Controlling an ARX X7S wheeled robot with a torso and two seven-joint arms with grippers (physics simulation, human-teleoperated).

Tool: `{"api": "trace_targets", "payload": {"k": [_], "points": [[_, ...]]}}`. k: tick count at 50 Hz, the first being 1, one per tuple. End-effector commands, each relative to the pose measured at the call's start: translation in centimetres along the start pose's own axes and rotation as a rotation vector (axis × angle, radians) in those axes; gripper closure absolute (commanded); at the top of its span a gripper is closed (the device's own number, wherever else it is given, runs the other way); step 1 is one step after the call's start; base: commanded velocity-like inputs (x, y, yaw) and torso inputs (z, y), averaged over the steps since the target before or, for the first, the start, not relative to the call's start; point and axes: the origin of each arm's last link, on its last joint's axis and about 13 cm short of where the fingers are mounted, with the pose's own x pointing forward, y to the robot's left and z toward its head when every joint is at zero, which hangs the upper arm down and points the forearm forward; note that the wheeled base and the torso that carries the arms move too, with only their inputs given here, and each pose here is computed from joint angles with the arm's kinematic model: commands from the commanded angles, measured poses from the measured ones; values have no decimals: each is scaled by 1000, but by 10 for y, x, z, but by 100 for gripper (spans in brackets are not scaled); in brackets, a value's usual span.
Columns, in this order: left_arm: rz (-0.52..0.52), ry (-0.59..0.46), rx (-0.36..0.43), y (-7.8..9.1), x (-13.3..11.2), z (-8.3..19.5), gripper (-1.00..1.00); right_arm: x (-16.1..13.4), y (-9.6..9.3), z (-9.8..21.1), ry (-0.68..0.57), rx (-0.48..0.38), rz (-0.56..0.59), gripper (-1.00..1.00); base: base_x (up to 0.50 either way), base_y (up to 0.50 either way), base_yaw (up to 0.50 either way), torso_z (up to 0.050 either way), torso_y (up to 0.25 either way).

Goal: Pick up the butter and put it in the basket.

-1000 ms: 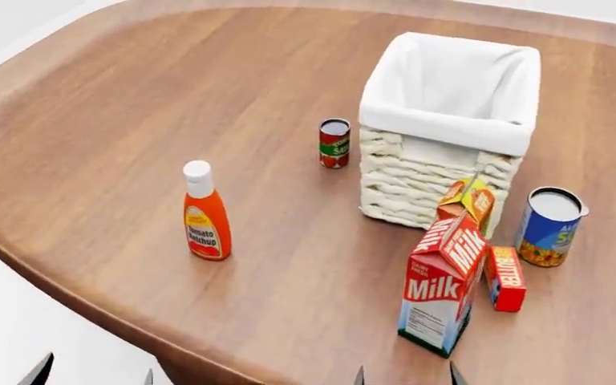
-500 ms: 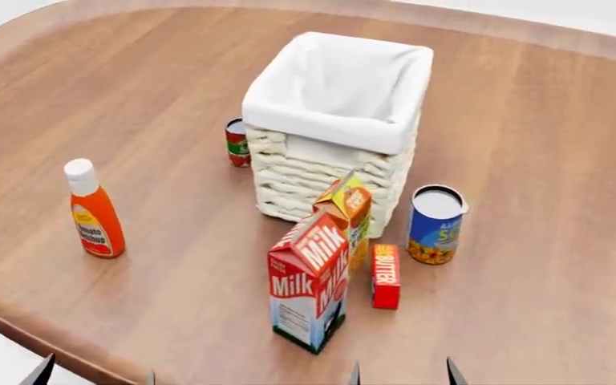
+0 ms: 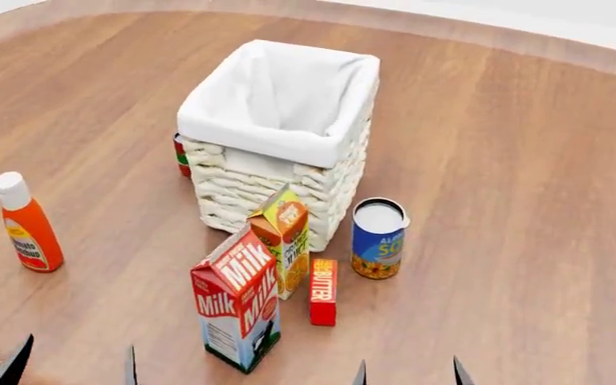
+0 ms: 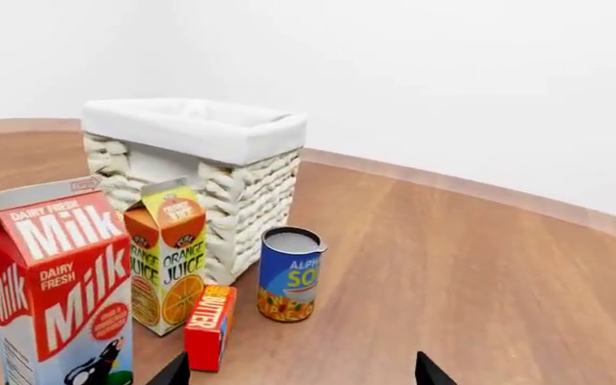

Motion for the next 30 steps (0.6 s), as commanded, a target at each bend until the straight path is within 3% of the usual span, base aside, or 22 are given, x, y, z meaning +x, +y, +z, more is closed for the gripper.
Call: {"api": "trace_targets", "payload": {"k": [1,22,30], "points": [[111,10,-54,23,23,21,-100,2,2,0,-3,-2,12,-100,495,100,0,0,0],[160,-28,-53,30,21,37,-100,-2,3,1,3,-17,11,-100,495,100,0,0,0],[174,-26,-58,32,22,39,-100,-3,3,2,-2,-18,6,-100,39,14,0,0,0]]}}
